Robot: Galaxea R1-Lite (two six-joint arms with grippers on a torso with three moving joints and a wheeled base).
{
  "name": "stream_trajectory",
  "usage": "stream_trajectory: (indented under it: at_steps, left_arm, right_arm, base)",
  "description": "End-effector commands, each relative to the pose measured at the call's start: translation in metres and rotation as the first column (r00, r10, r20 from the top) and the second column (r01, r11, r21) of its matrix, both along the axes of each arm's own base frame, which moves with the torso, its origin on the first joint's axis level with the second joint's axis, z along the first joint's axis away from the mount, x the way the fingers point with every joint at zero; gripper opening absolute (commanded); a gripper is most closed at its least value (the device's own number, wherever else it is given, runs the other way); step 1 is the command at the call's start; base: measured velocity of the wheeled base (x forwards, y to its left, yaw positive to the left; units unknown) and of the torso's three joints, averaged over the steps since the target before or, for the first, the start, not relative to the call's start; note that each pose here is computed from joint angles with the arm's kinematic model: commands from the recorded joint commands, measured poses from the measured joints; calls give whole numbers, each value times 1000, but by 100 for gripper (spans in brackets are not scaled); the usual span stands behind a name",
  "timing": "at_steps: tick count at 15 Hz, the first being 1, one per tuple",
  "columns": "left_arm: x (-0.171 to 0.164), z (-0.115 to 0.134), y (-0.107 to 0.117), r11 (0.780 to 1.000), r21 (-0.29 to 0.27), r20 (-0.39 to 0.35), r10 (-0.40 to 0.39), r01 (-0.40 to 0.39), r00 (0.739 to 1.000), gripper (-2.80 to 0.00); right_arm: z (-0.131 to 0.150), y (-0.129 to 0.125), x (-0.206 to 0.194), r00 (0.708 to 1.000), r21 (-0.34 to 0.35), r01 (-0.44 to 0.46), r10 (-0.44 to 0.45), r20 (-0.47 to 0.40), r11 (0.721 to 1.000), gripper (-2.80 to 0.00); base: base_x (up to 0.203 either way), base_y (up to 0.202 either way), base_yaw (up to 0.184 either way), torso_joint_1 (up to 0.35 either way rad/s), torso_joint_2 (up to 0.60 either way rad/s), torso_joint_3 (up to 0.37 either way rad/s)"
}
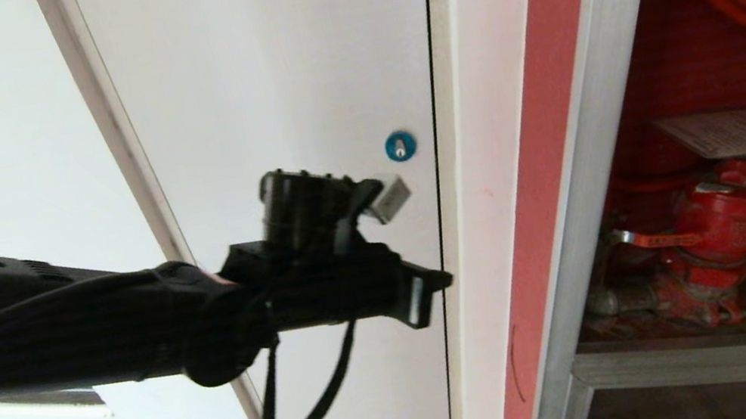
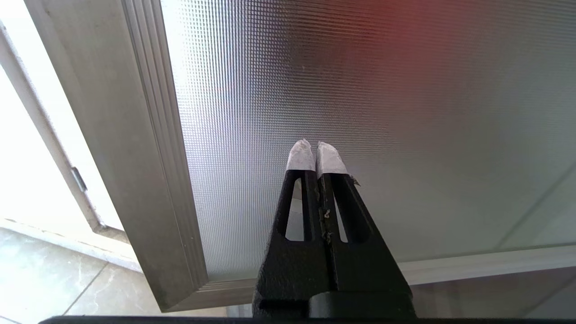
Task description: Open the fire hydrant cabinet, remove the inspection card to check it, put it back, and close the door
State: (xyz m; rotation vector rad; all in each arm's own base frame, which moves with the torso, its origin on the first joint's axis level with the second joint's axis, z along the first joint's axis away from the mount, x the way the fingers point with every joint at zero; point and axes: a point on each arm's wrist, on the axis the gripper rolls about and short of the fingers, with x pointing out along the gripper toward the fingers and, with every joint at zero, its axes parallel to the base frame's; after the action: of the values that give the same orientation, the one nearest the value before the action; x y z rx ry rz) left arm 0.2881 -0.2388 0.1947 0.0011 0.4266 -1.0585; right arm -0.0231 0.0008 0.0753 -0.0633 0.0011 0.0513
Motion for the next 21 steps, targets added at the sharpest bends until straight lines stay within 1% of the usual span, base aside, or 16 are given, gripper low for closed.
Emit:
stream_trajectory:
  at_steps: [1, 3, 5, 7, 8, 10, 11, 13, 15, 18, 19, 20, 21]
  left_arm:
    - [0, 13, 67, 991, 0, 24, 131, -131, 991, -280]
    - [-3, 11, 111, 976, 28, 48, 214, -216, 976, -280]
    - [-12, 14, 149, 954, 47, 98, 292, -297, 951, -280]
    - [-20, 22, 178, 926, 50, 156, 364, -375, 918, -280]
    - [-27, 28, 193, 908, 45, 186, 402, -417, 896, -280]
    - [-44, 38, 212, 879, 27, 229, 458, -476, 859, -280]
    - [-55, 43, 218, 870, 14, 250, 475, -494, 844, -280]
    - [-83, 54, 223, 859, -18, 298, 493, -512, 817, -280]
    - [-116, 64, 225, 853, -67, 349, 505, -517, 789, -280]
    - [-176, 71, 227, 844, -161, 419, 527, -511, 739, -280]
    - [-193, 70, 227, 839, -187, 439, 537, -511, 720, -280]
    - [-211, 67, 228, 828, -212, 462, 553, -519, 694, -280]
    - [-227, 65, 229, 811, -240, 485, 577, -534, 658, -280]
  right_arm:
    - [0, 0, 0, 1000, -1, -1, 1, 0, 1000, -280]
    - [0, 0, 0, 1000, -1, -1, 1, 0, 1000, -280]
    - [0, 0, 0, 1000, -1, -1, 1, 0, 1000, -280]
    - [0, 0, 0, 1000, -1, -1, 1, 0, 1000, -280]
    - [0, 0, 0, 1000, -1, -1, 1, 0, 1000, -280]
    - [0, 0, 0, 1000, -1, -1, 1, 0, 1000, -280]
    - [0, 0, 0, 1000, -1, -1, 1, 0, 1000, -280]
    - [0, 0, 0, 1000, -1, -1, 1, 0, 1000, -280]
    - [0, 0, 0, 1000, -1, -1, 1, 0, 1000, -280]
    - [0, 0, 0, 1000, -1, -1, 1, 0, 1000, -280]
    - [0, 0, 0, 1000, -1, -1, 1, 0, 1000, -280]
    - [0, 0, 0, 1000, -1, -1, 1, 0, 1000, -280]
    - [0, 0, 0, 1000, -1, -1, 1, 0, 1000, -280]
  base:
    - [0, 0, 0, 0, 0, 0]
    - [0, 0, 0, 0, 0, 0]
    - [0, 0, 0, 0, 0, 0]
    - [0, 0, 0, 0, 0, 0]
    - [0, 0, 0, 0, 0, 0]
    - [0, 0, 0, 0, 0, 0]
    - [0, 0, 0, 0, 0, 0]
    - [0, 0, 0, 0, 0, 0]
    - [0, 0, 0, 0, 0, 0]
    - [0, 0, 0, 0, 0, 0]
    - [0, 0, 0, 0, 0, 0]
    - [0, 0, 0, 0, 0, 0]
    - [0, 0, 0, 0, 0, 0]
